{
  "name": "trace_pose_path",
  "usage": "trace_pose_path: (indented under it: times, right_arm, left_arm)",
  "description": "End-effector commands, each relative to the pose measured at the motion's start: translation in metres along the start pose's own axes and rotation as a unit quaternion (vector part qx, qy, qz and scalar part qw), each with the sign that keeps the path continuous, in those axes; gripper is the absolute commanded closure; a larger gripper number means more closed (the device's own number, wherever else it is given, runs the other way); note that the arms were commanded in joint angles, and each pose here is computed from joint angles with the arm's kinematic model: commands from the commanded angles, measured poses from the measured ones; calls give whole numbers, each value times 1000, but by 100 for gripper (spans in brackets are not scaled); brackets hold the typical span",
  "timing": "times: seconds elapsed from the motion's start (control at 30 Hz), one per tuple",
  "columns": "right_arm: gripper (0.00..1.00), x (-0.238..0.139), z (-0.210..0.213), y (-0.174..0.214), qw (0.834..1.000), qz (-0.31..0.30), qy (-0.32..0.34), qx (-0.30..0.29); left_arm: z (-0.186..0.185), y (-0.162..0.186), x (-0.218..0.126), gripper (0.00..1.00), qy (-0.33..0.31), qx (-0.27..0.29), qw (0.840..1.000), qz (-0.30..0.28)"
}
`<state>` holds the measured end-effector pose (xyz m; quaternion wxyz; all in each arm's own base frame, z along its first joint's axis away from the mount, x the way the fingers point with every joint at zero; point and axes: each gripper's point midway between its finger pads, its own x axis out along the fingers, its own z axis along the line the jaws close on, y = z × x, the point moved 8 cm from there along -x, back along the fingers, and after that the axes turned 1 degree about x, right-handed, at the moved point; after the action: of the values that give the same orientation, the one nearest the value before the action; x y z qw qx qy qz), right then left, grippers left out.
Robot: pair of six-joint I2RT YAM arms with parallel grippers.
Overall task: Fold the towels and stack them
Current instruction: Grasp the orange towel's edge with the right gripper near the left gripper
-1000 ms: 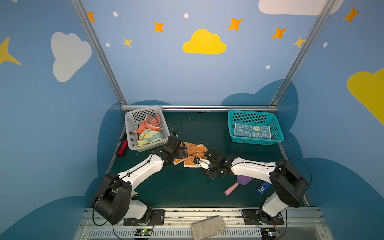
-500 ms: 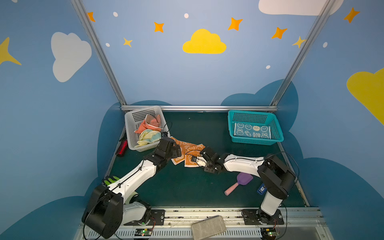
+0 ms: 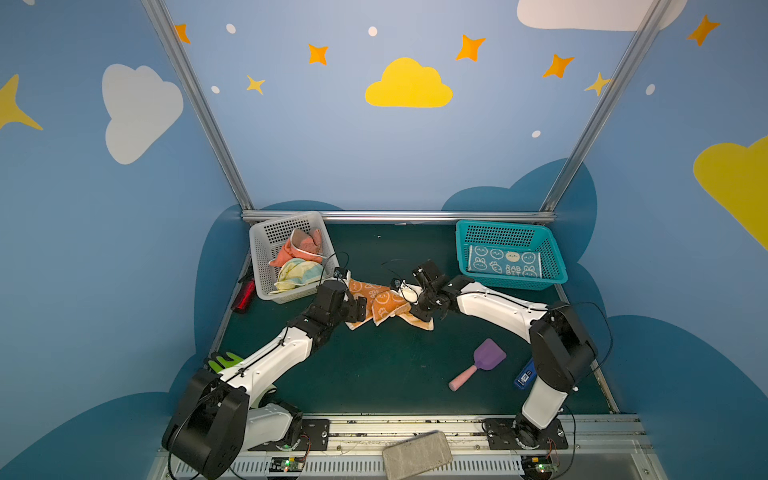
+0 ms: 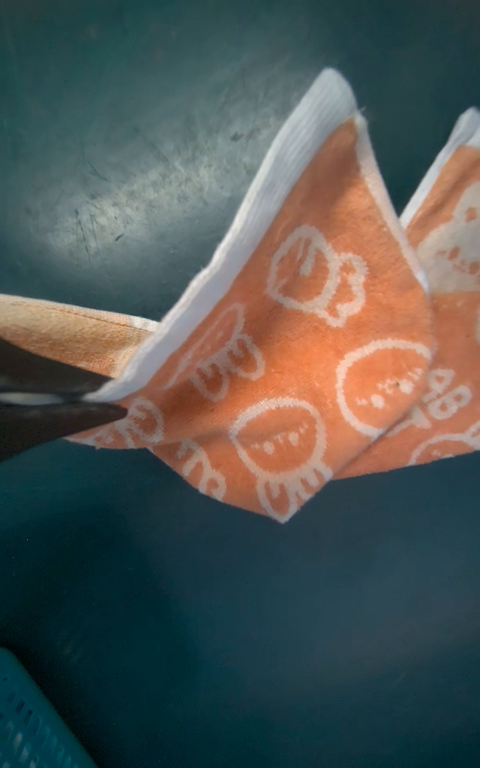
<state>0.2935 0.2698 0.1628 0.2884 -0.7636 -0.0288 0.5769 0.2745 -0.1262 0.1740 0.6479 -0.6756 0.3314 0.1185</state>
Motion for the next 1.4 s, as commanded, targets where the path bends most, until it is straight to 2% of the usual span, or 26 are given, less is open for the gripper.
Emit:
trace_pose_path:
  times: [0.0, 0.07, 0.2, 0.53, 0.63, 0.8, 1.0, 1.13, 1.37]
  right_arm:
    - [100, -16, 2, -3, 997, -9, -65, 36]
    - [100, -16, 0, -3, 997, -13, -69, 38]
    - [100, -17, -1, -4, 996, -17, -72, 41]
    - [100, -21, -6, -6, 996, -21, -66, 48]
    - [100, -24, -7, -8, 996, -26, -68, 52]
    - [100, -32, -10, -8, 994, -41, -80, 61]
    - [100, -36, -16, -6, 993, -49, -83, 74]
    - [100, -37, -18, -5, 991, -56, -87, 80]
    - [100, -35, -20, -4, 990, -58, -90, 92]
  left_arm:
    - [-22, -14, -6, 9, 83, 96, 990, -64]
    - [-34, -7, -4, 9, 120, 152, 980, -50]
    - [-51, 4, 7, 9, 132, 238, 962, -24]
    - [-85, 9, 13, 11, 205, 301, 931, 13]
    - [-83, 15, 18, 15, 180, 314, 932, 32]
    - [-73, 22, 27, 29, 128, 321, 938, 31]
    - [-69, 21, 29, 34, 121, 325, 938, 28]
    - [-67, 21, 36, 50, 111, 332, 936, 43]
    - [-69, 13, 42, 92, 110, 350, 929, 45]
